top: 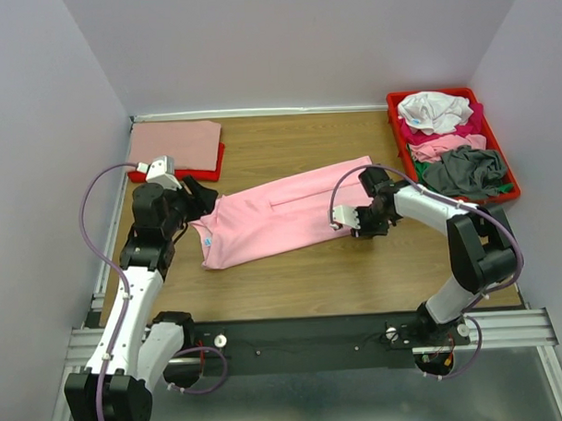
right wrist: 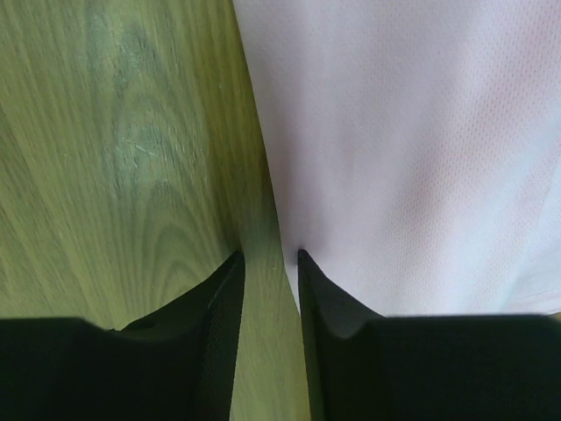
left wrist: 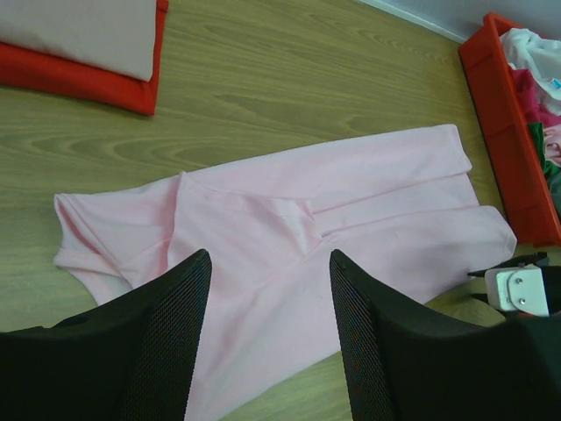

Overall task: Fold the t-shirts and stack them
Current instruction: Fold the tshirt

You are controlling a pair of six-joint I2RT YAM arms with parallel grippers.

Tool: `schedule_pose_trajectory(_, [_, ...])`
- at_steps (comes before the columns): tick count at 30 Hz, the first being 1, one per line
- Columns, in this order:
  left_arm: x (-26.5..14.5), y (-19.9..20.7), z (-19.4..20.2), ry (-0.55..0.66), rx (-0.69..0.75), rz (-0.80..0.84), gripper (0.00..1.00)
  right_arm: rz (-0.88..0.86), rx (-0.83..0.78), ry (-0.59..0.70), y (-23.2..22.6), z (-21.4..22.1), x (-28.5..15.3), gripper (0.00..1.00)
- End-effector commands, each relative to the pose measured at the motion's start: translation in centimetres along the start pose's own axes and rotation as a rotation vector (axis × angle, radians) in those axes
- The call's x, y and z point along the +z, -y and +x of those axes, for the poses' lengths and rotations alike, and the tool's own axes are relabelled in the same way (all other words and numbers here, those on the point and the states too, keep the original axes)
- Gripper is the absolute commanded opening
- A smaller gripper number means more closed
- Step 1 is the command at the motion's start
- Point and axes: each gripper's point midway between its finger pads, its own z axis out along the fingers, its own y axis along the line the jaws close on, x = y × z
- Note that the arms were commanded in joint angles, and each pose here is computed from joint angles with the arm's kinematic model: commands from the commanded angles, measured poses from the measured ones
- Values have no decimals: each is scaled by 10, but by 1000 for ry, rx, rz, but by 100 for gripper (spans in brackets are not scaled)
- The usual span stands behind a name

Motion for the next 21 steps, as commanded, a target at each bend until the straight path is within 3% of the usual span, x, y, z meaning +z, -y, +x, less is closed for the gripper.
schedule_pose_trajectory(1, [-7,-3,-11,54,43,-11,65,-4,19,-34,-1,10,10,33])
schedule_pose_trajectory(7, [-11,1,-13,72,49,9,65,-4,30,-44,-12,14,9,13])
schedule_pose_trajectory(9, [-11,2,-12,70,47,19,65,7,45,-41,-12,14,9,1])
schedule_pose_trajectory(15, [-12,6,-8,63,47,43,65,30,55,-22,-19,13,3,0])
schedule_pose_trajectory(21, [-11,11,-7,63,42,77,65,-42,24,-26,-65,20,-13,0])
